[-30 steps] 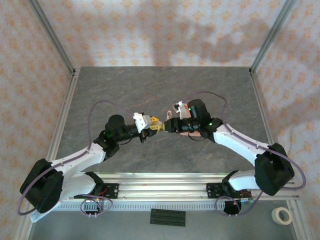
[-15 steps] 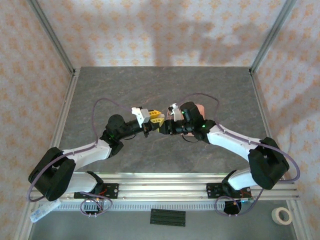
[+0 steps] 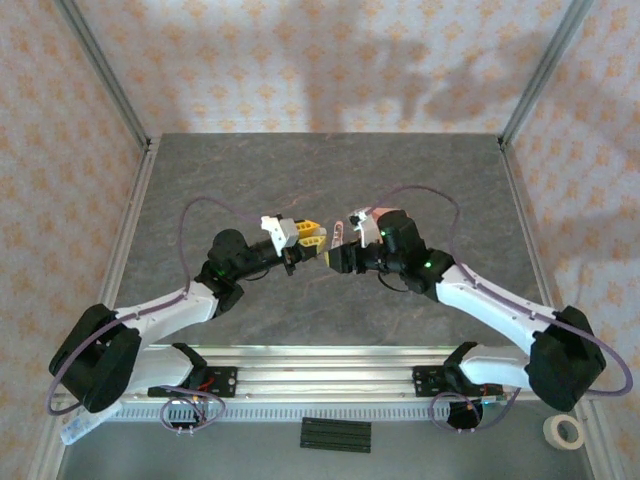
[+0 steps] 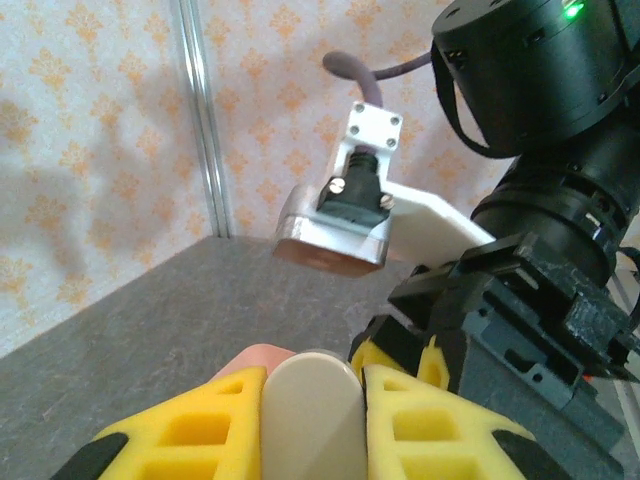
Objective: Load the staples into the stapler
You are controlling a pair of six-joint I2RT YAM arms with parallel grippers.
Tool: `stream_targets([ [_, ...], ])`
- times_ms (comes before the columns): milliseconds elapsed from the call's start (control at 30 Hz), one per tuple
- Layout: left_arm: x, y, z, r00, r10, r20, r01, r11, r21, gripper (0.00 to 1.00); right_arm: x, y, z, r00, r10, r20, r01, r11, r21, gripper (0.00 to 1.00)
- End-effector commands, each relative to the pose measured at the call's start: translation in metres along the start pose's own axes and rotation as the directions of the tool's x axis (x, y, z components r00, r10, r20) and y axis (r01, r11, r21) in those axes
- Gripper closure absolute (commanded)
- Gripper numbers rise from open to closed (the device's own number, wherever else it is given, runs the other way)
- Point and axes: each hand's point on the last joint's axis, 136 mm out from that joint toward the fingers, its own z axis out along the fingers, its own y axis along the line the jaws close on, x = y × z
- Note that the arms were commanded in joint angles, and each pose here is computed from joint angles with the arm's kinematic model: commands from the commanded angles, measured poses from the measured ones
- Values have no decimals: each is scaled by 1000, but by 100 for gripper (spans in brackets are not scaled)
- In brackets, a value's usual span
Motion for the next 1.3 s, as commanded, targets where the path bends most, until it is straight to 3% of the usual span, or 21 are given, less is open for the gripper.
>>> stream_targets([
  [0, -7, -7, -2, 999, 41, 13, -41, 999, 23, 78, -4, -11, -15, 994, -107, 32, 104, 992, 78, 47],
  [133, -8, -13, -2, 999, 44, 19, -45, 997, 60, 78, -12, 5, -27, 938, -337, 84, 335, 941, 38, 39],
  [300, -12, -22, -2, 998, 57, 34, -60, 992, 114, 78, -5, 35, -37, 714, -679, 171, 695, 717, -54, 33],
  [400, -15, -25, -2, 998, 55, 42, -60, 990, 128, 78, -17, 39, -35, 660, -726, 194, 745, 666, -39, 32],
  [667, -23, -26, 0, 996, 41, 84, -53, 988, 147, 78, -27, 66, -18, 641, -728, 244, 768, 608, -201, 34],
  [967, -35, -29, 4, 990, 9, 141, -35, 983, 181, 78, -22, 76, -3, 672, -699, 245, 736, 592, -328, 38],
  [1167, -38, -27, 5, 988, 9, 156, -36, 984, 174, 78, -22, 79, -1, 677, -692, 249, 729, 585, -355, 50],
  [1267, -40, -25, 4, 986, 6, 168, -34, 987, 160, 78, -22, 76, 0, 671, -700, 245, 736, 585, -342, 62],
])
